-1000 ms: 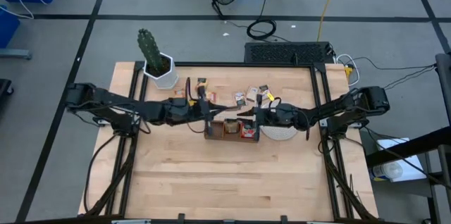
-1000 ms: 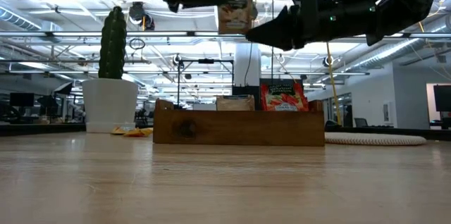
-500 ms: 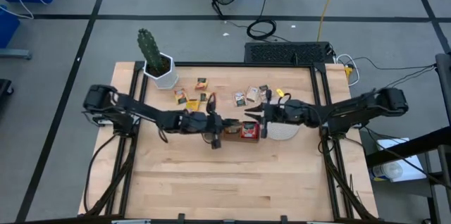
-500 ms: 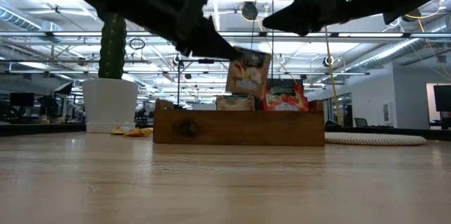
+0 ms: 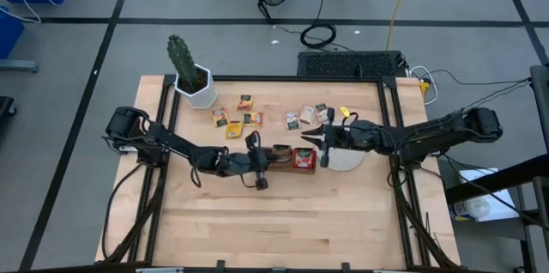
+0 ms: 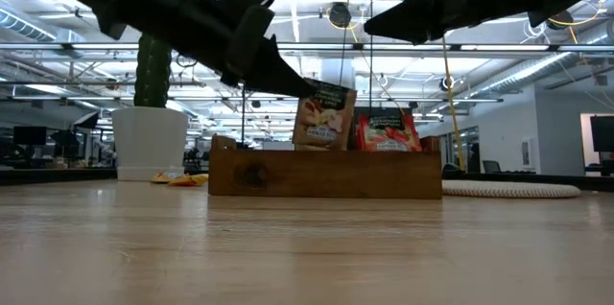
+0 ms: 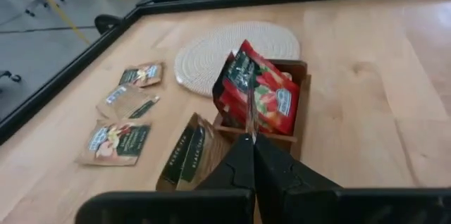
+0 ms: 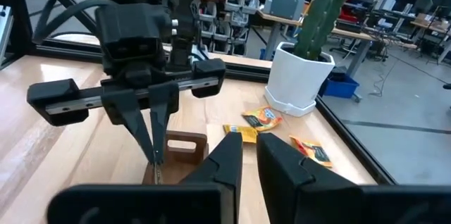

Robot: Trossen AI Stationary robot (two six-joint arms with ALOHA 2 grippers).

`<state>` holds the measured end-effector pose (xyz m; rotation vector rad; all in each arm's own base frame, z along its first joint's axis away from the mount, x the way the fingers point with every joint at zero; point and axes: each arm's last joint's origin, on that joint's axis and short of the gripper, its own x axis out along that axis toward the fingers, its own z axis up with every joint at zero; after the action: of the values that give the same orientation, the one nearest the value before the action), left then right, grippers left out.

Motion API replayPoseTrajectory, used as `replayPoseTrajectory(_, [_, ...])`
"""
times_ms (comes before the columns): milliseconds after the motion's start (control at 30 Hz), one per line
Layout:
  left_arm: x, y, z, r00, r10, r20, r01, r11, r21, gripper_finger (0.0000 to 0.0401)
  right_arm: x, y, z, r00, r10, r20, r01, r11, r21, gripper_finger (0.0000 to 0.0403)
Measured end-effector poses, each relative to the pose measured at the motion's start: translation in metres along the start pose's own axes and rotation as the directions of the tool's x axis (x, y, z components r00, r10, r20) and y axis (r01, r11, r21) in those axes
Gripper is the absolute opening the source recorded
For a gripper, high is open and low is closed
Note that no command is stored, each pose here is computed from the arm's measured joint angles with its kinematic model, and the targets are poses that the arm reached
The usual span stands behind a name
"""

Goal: Pick & Place Tea
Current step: Put the brown tea bag into the middle section of the wooden organizer

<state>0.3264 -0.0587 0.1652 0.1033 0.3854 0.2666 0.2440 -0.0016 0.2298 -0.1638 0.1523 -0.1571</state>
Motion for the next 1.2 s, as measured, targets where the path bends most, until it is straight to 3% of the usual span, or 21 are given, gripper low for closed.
replayPoseTrajectory(367, [-0.009,0.020,-0.028,0.993,-0.028,0.117,0.037,0.996,-0.083,0.0000,0.000,0.000,0.000,1.000,0.001,-0.001,-0.001,1.000,0.000,0.0027])
replayPoseTrajectory(867, [-0.002,0.035,-0.027,0.986,-0.111,0.124,0.123,0.988,-0.094,0.0000,0.000,0.000,0.000,1.000,0.001,-0.004,-0.001,1.000,0.000,0.0018])
replayPoseTrajectory(1200, [0.001,0.039,-0.029,0.988,-0.104,0.113,0.118,0.984,-0.131,0.0000,0.000,0.000,0.000,1.000,0.000,0.003,0.000,1.000,0.001,0.0018])
